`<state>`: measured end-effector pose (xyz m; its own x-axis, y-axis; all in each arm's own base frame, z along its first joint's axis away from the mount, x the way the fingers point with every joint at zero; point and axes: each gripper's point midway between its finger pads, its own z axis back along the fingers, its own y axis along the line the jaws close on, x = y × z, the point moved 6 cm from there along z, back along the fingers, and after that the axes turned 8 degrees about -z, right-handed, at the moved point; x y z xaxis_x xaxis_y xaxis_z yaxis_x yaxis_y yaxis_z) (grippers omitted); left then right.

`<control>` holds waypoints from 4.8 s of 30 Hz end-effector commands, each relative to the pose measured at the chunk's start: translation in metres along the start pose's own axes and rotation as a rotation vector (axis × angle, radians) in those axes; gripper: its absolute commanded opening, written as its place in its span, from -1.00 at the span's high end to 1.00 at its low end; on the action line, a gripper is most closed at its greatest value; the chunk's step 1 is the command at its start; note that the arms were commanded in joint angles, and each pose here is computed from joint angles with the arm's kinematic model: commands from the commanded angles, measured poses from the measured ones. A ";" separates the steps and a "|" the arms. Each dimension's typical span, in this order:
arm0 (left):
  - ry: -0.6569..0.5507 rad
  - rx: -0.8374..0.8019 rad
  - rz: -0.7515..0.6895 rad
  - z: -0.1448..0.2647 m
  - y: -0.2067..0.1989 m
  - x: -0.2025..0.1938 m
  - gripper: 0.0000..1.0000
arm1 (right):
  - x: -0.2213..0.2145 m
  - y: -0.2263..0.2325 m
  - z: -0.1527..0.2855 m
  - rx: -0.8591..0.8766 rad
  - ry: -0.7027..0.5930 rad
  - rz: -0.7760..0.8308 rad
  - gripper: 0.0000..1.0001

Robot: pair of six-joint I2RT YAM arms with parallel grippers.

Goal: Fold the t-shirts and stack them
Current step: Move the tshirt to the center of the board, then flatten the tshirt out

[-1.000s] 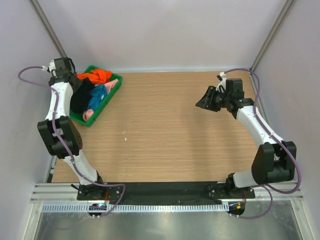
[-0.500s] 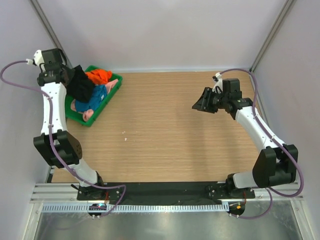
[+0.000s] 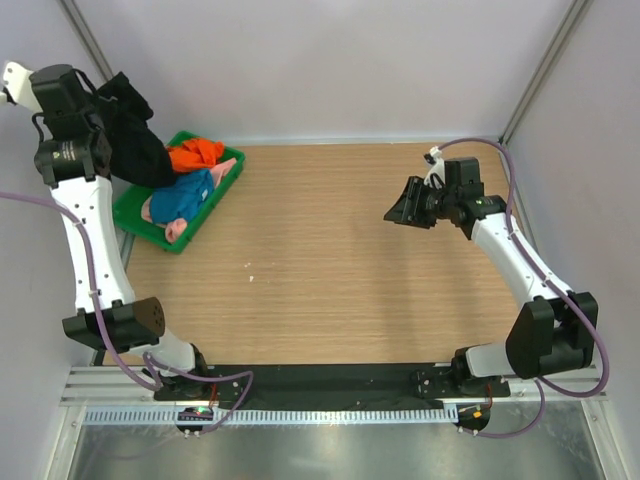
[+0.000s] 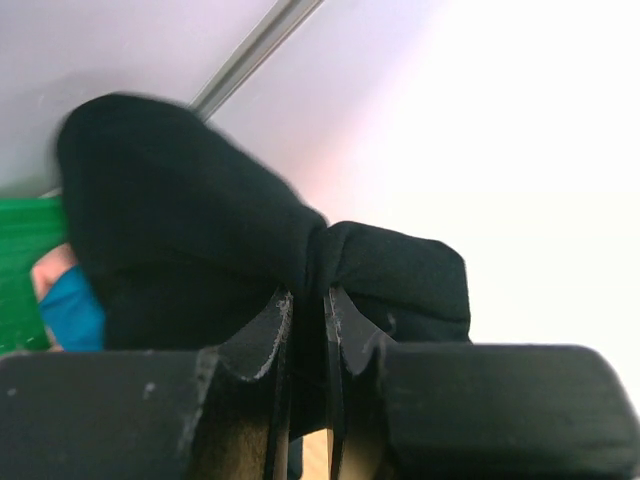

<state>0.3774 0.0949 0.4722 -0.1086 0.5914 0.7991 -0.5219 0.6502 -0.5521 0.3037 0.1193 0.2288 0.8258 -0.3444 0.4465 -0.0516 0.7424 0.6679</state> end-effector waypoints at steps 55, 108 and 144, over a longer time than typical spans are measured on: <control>1.191 -0.598 -0.703 0.202 0.038 -0.418 -0.18 | -0.089 0.011 -0.035 -0.217 0.290 -0.071 -0.31; 0.669 -1.105 -0.573 0.321 -0.044 -0.194 1.00 | -0.045 0.178 0.199 0.094 -0.173 0.188 0.97; 1.534 -0.642 -0.952 0.367 0.121 -0.474 -0.25 | -0.238 0.025 0.022 -0.377 0.464 0.147 0.03</control>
<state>0.0589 -0.2580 0.1141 0.9012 -0.4035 0.1582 0.4334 0.8397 -0.3272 0.0916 0.1997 0.1537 0.9896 0.0663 0.1280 -0.1013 0.9516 0.2903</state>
